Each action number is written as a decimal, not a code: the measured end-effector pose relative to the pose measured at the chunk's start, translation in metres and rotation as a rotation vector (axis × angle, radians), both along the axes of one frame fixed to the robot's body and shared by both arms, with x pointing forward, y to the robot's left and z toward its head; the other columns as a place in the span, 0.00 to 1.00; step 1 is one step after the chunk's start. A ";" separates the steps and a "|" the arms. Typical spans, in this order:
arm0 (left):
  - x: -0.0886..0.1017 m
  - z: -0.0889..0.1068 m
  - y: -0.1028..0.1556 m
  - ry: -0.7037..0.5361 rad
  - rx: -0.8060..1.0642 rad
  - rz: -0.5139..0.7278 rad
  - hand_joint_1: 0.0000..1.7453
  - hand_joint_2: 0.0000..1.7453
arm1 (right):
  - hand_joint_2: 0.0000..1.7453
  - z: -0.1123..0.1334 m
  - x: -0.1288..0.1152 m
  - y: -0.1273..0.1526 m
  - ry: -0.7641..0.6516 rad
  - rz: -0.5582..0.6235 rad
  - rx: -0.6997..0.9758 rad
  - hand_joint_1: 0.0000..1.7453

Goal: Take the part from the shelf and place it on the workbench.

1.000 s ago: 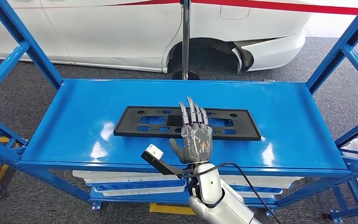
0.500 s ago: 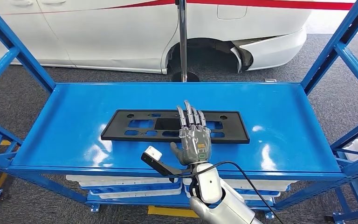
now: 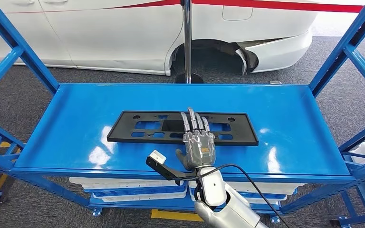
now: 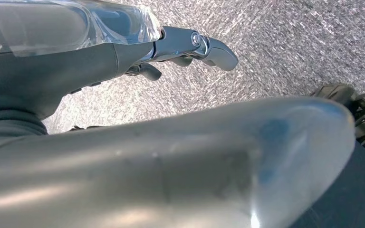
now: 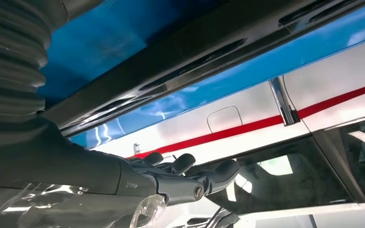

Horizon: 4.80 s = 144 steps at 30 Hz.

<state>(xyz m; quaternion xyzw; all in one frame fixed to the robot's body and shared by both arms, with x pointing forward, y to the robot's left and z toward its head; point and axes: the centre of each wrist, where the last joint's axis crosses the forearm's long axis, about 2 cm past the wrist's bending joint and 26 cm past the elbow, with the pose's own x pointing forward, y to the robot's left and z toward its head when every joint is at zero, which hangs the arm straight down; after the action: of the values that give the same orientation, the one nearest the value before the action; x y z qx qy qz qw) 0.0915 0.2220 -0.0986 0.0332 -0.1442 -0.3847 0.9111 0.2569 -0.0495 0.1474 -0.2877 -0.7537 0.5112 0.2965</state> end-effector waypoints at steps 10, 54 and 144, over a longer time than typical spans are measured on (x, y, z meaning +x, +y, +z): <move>0.000 0.000 0.000 0.000 0.004 -0.013 0.00 0.00 | 1.00 -0.010 0.005 -0.004 0.039 -0.051 -0.006 0.00; 0.001 0.000 0.000 -0.033 0.045 -0.051 0.00 0.00 | 1.00 -0.047 0.044 -0.075 0.081 -0.292 0.127 1.00; 0.005 0.002 -0.004 -0.195 -0.260 0.223 0.00 0.00 | 1.00 0.108 -0.048 -0.121 0.487 0.780 1.646 1.00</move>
<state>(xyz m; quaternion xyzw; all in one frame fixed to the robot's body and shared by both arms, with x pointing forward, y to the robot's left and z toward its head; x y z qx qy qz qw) 0.0967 0.2178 -0.0969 -0.0321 -0.2759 -0.2544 0.9264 0.2088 -0.1709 0.2551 0.3996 -0.8381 -0.0728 0.3641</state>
